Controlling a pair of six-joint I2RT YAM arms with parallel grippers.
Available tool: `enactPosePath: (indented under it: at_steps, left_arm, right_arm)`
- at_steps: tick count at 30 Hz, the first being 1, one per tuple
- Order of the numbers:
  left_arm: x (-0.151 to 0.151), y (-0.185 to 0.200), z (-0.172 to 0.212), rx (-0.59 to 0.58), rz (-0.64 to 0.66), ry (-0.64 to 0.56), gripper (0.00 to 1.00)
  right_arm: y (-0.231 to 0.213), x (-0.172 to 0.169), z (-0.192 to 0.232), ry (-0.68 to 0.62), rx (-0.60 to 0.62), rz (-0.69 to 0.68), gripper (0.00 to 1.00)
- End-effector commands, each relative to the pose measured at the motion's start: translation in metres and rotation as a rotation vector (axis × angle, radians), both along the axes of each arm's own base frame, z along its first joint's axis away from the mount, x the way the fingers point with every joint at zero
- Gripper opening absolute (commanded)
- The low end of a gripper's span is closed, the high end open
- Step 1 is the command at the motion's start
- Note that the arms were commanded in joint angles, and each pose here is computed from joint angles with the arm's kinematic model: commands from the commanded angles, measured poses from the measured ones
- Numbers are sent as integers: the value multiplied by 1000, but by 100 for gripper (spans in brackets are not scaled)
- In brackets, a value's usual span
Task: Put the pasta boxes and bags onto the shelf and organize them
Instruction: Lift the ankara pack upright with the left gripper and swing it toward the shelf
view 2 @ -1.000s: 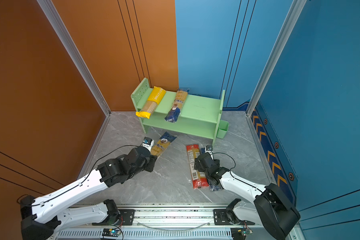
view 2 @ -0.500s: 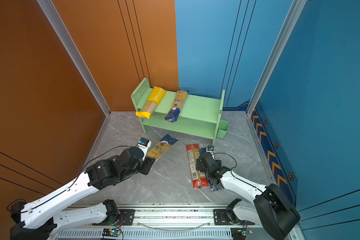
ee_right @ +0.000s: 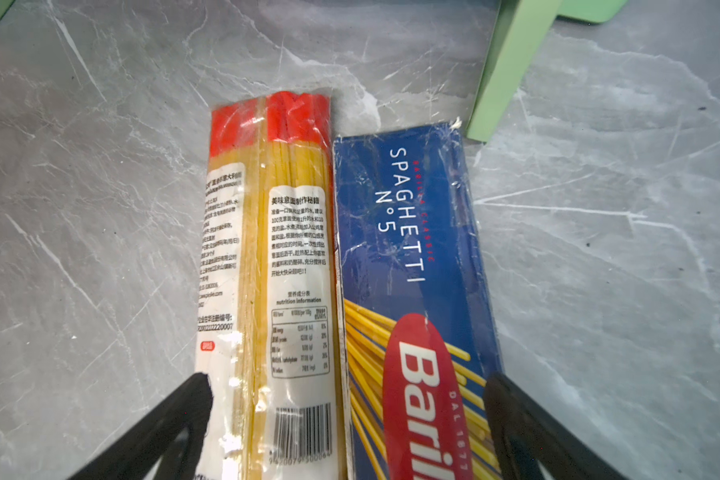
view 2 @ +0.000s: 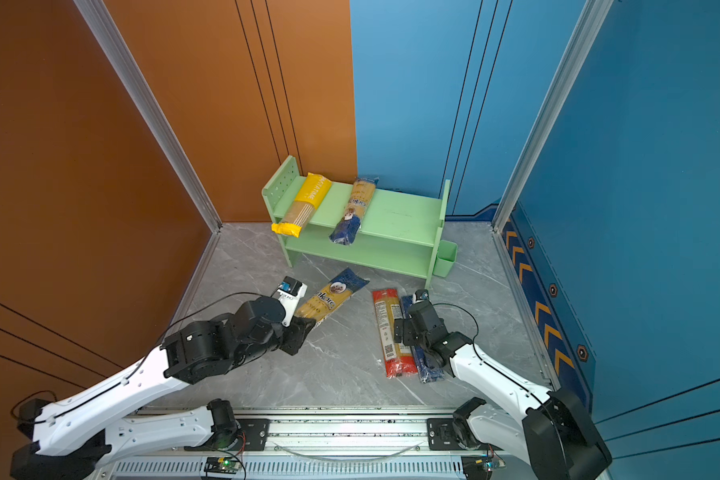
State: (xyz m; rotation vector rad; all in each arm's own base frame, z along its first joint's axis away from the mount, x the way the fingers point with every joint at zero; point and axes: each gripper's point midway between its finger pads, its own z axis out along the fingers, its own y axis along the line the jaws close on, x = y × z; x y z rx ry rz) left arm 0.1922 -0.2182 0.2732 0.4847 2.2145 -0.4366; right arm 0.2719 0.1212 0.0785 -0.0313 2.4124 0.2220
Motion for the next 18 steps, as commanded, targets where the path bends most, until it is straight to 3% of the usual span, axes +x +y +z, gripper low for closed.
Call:
enactPosePath:
  at_steps: [1,18]
  left_arm:
    - [6,-13,63,-169,6,-131,0]
    - [-4,-44,116,-223,-59,-215,0]
  right_arm:
    - [-2,-4,5,19,-2,20,100]
    - [-4,-8,6,68,33,42,100]
